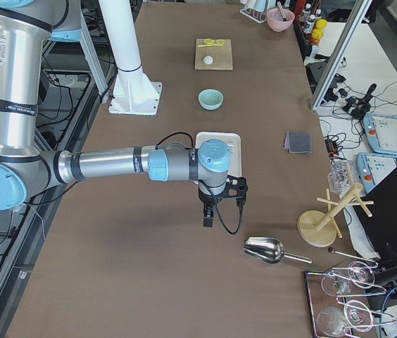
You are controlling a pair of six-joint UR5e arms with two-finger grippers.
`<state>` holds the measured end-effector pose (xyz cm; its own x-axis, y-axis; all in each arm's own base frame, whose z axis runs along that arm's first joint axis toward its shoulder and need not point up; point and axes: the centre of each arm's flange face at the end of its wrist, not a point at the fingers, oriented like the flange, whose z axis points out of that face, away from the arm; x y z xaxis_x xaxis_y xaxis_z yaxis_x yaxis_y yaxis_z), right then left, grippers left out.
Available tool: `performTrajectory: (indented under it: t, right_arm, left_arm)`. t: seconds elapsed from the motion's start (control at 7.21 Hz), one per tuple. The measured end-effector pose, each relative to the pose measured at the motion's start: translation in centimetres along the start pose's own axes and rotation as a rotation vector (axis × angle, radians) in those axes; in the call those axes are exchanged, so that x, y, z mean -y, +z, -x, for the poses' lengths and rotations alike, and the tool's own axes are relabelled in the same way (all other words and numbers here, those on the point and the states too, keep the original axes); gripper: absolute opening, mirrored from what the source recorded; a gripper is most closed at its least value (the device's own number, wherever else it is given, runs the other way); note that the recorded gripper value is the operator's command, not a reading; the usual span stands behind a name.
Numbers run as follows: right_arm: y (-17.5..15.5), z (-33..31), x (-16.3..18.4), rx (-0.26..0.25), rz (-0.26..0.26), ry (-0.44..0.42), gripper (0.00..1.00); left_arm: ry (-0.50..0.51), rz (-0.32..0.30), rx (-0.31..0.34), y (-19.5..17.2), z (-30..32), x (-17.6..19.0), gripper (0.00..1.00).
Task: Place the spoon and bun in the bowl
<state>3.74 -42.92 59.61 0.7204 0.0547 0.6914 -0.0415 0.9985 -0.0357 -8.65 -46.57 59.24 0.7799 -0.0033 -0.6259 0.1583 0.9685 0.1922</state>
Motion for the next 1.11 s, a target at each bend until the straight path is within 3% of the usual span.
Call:
performTrajectory:
  t: [0.55, 0.83, 1.11]
  right_arm:
    - [-0.5, 0.5, 0.2, 0.003, -0.011, -0.010, 1.00]
    - [-1.3, 2.0, 1.5, 0.014, -0.030, -0.041, 1.00]
    - [-1.4, 7.2, 3.3, 0.116, -0.035, -0.154, 1.00]
  left_arm:
    - [0.022, -0.018, -0.016, -0.5, -1.3, 1.1, 0.98]
    - [0.126, -0.045, -0.044, -0.2, -5.6, 3.7, 0.98]
    - [0.176, -0.079, -0.085, 0.7, -10.4, 5.4, 0.98]
